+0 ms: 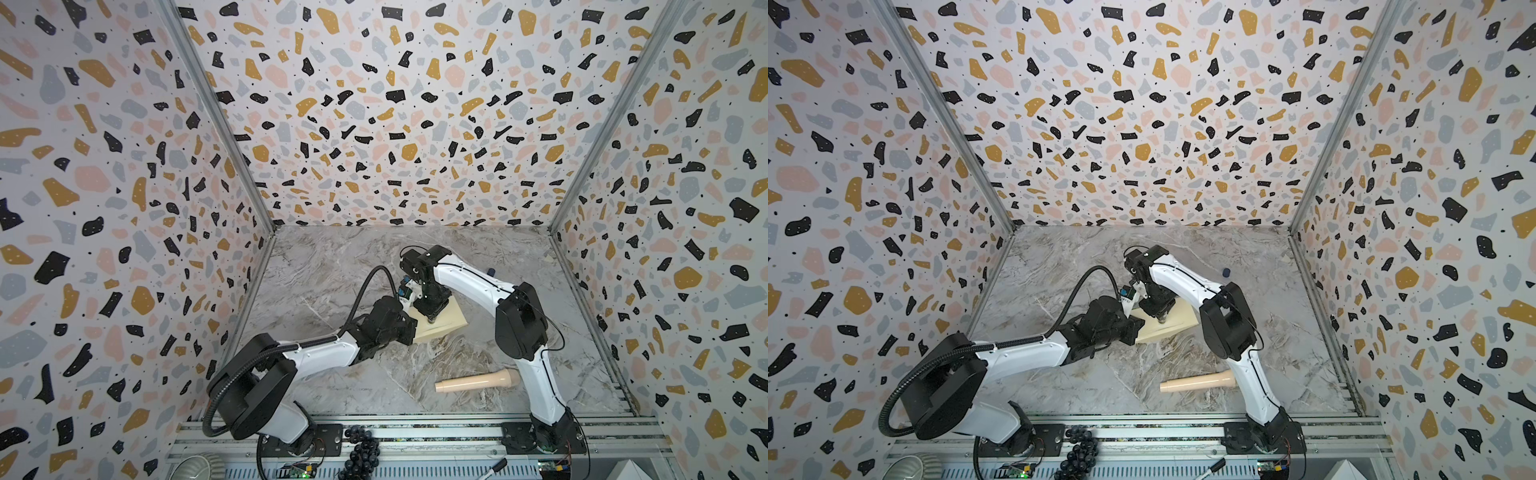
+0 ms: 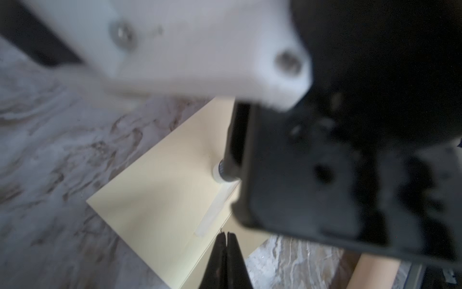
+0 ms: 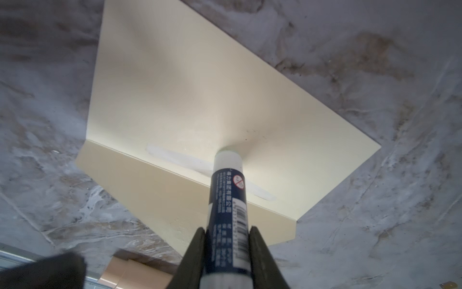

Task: Place the letter into the envelope and seal it

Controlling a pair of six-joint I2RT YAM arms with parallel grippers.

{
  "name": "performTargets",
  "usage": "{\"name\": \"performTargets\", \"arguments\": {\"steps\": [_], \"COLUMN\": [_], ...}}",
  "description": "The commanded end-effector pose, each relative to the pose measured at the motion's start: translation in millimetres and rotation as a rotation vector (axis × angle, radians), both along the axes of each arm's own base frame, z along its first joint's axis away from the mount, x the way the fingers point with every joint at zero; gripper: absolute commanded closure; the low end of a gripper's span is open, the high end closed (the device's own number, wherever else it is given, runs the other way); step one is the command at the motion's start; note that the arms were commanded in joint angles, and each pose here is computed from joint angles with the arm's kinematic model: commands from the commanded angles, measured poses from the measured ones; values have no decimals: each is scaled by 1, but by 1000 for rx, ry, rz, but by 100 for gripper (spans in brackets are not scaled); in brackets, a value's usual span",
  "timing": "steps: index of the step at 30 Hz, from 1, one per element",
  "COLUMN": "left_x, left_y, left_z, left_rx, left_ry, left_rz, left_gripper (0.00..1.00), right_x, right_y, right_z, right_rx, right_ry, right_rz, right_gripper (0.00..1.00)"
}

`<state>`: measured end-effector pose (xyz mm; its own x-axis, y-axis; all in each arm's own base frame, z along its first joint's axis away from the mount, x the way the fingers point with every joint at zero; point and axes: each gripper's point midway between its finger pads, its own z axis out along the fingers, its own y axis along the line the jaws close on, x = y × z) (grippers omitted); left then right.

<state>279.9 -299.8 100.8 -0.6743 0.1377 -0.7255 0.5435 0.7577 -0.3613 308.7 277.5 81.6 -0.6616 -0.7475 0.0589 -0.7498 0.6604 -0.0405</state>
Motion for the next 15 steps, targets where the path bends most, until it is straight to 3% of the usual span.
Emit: {"name": "performTargets", "arguments": {"steps": [1,15], "left_x": [12,27], "left_y": [-8,-2], "left_z": [20,-28], "left_rx": [-33,-54], "left_ry": [-40,108], "left_rz": [15,85], "left_gripper": [100,100], "right_x": [-6,-7], "right_y": [-4,-4], "right_z": [4,5], "right_rx": [-18,-13], "right_ry": [14,15], "right_rz": [5,9], "right_gripper": [100,100]}}
